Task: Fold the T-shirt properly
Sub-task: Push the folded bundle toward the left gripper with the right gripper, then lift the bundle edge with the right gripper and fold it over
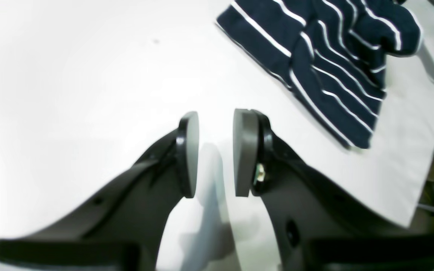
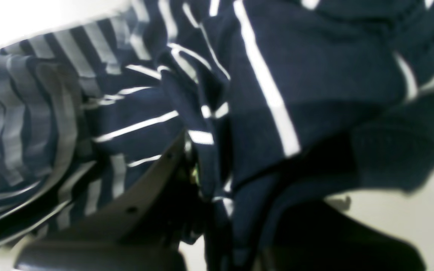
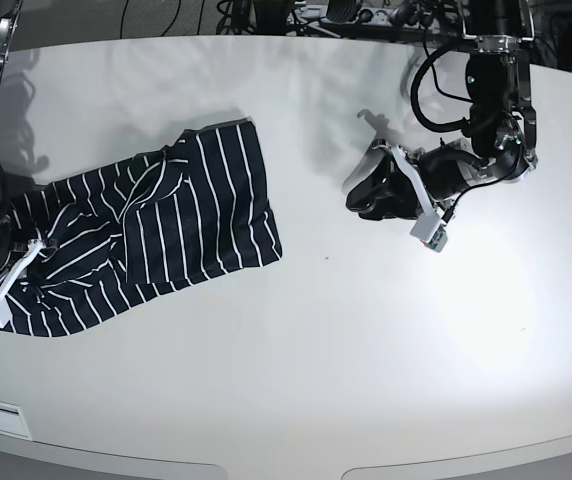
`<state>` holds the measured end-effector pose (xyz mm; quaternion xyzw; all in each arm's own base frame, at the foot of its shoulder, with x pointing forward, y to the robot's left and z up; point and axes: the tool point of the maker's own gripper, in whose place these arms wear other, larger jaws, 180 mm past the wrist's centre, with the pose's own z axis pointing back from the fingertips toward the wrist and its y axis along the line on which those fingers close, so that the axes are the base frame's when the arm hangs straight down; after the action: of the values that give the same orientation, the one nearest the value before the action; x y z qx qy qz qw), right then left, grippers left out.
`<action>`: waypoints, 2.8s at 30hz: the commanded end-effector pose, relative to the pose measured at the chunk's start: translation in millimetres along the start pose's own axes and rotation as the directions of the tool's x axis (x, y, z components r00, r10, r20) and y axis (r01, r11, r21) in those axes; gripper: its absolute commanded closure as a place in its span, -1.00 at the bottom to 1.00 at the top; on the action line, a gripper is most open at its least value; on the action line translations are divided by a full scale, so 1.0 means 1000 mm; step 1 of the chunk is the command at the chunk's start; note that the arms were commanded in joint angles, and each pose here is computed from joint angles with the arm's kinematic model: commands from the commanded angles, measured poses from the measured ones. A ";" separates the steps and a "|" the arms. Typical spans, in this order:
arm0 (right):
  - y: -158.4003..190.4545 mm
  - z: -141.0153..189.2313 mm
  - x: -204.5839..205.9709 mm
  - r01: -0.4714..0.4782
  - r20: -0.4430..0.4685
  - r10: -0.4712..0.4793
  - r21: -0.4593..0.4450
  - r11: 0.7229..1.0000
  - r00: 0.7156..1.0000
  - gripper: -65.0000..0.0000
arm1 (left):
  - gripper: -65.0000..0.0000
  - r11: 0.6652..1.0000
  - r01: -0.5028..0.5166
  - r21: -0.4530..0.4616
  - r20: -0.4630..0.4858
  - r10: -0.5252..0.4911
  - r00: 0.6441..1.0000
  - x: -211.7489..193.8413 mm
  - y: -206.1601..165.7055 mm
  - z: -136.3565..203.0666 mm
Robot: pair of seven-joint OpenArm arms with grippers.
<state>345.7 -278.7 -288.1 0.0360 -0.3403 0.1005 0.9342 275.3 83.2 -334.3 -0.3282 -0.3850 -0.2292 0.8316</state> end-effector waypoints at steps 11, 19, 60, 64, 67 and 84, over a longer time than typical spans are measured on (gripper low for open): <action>0.112 0.022 0.022 -0.113 0.149 0.042 0.513 0.851 0.988 1.00 | 0.45 1.000 0.010 -0.020 0.048 -0.009 0.999 0.011 -0.005 0.003; 0.149 0.044 0.026 -0.201 0.239 0.048 0.675 0.710 0.970 1.00 | 0.45 1.000 0.010 -0.020 0.048 -0.009 0.999 0.011 -0.005 0.003; 0.258 0.064 -0.025 -0.339 0.272 0.206 0.812 0.476 0.940 1.00 | 0.50 1.000 0.012 -0.017 0.071 -0.011 0.997 0.015 -0.004 0.003; 0.279 0.066 -0.041 -0.335 0.250 0.248 0.849 0.408 0.936 -0.11 | 0.50 1.000 0.015 -0.016 0.074 -0.014 0.997 0.017 -0.004 0.003; 0.293 0.068 -0.049 -0.341 0.248 0.281 0.870 0.357 0.927 -0.21 | 0.50 1.000 0.016 -0.016 0.078 -0.015 0.997 0.018 -0.004 0.003; 0.317 0.012 -0.083 -0.563 0.287 0.544 0.695 0.448 0.788 -0.19 | 0.50 1.000 0.017 -0.016 0.078 -0.015 0.997 0.018 -0.004 0.003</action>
<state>202.5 12.5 -344.6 0.2986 -0.2508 0.5302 0.7529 275.0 82.4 -332.4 -0.3343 -0.3931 -0.2220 0.8273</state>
